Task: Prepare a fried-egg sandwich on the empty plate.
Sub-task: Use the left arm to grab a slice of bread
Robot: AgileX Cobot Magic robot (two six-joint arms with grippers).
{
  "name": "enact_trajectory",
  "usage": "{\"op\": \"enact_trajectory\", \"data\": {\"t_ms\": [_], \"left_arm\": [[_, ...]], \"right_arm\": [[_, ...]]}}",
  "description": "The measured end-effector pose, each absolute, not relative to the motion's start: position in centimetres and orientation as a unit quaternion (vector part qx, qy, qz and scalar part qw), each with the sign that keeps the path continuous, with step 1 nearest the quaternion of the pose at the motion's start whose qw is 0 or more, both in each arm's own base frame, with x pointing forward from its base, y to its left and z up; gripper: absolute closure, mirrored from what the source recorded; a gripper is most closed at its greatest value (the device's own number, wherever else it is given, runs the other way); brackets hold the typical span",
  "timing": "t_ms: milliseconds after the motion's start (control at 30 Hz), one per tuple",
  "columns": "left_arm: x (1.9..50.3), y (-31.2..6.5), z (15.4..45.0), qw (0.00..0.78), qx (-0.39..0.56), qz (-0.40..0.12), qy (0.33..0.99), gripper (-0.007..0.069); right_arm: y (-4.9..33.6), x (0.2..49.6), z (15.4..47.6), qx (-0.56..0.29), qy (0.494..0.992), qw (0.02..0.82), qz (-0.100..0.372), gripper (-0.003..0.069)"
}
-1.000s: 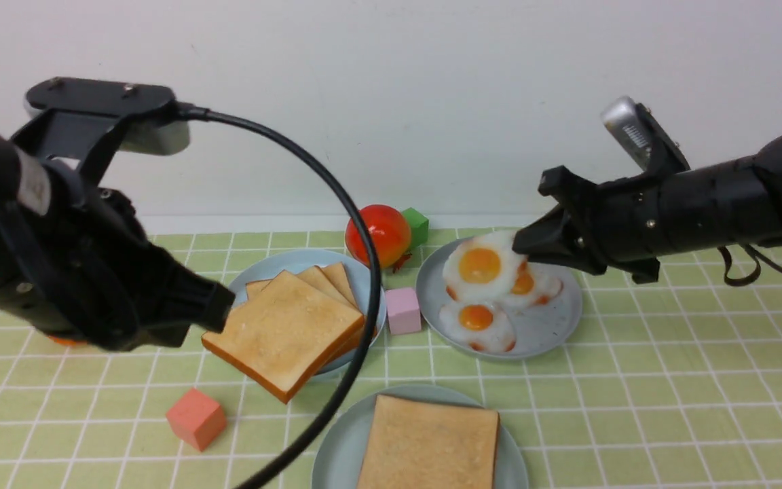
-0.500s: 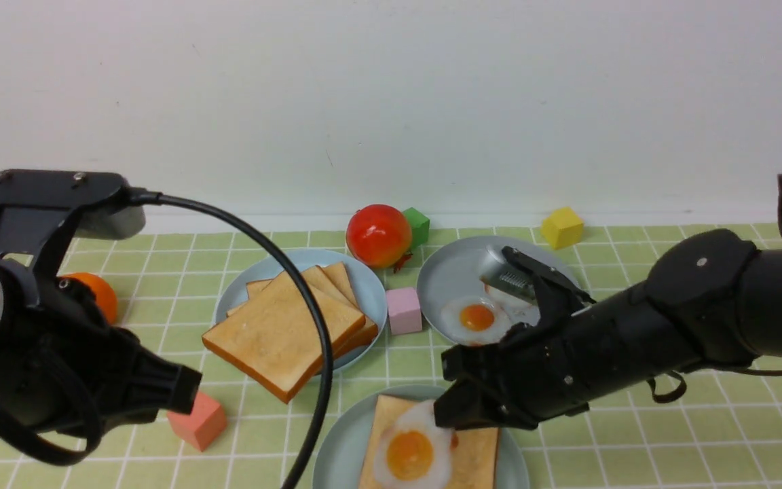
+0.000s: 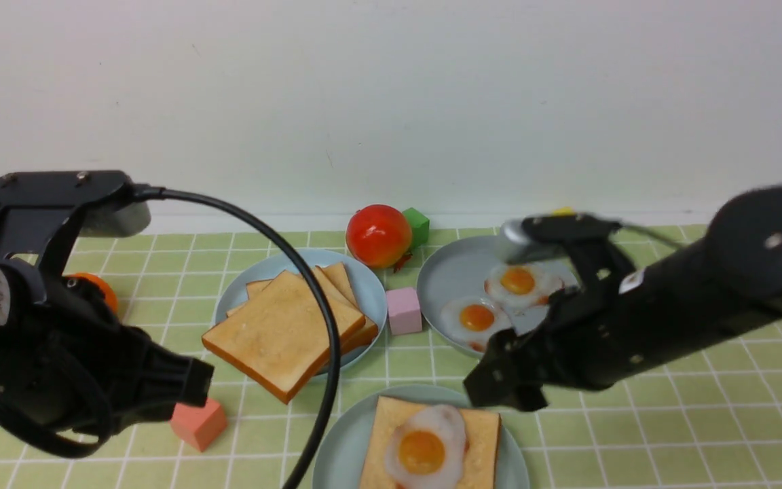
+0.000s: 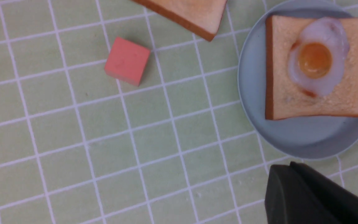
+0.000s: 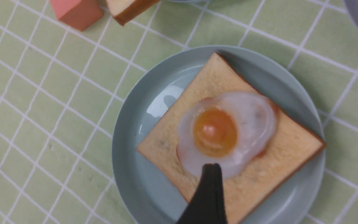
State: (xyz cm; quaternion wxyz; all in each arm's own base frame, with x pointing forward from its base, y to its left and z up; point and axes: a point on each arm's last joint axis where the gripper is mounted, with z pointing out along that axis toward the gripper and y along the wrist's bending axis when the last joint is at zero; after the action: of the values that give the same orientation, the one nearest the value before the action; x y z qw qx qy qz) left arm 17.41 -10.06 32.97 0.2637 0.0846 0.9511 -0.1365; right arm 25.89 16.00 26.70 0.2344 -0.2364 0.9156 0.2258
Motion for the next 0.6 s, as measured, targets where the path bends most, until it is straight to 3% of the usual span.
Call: {"op": "enact_trajectory", "data": {"t_ms": [167, 400, 467, 600], "left_arm": [[18.3, -10.4, 32.6, 0.321, 0.072, -0.157, 0.931, 0.0607], [21.0, -8.6, 31.2, 0.341, -0.009, -0.133, 0.931, 0.0602], [21.9, -7.8, 30.6, 0.332, -0.034, -0.126, 0.934, 0.0601], [24.5, -5.3, 27.9, 0.268, -0.114, -0.145, 0.946, 0.0595]], "right_arm": [[14.0, 23.7, 33.1, -0.252, 0.920, 0.252, 0.160, 0.0025], [13.3, 18.8, 37.6, -0.278, 0.893, 0.313, 0.165, 0.0235], [13.4, 17.9, 37.8, -0.296, 0.885, 0.319, 0.169, 0.0323], [13.8, 15.9, 38.2, -0.348, 0.852, 0.349, 0.177, 0.0625]]}}
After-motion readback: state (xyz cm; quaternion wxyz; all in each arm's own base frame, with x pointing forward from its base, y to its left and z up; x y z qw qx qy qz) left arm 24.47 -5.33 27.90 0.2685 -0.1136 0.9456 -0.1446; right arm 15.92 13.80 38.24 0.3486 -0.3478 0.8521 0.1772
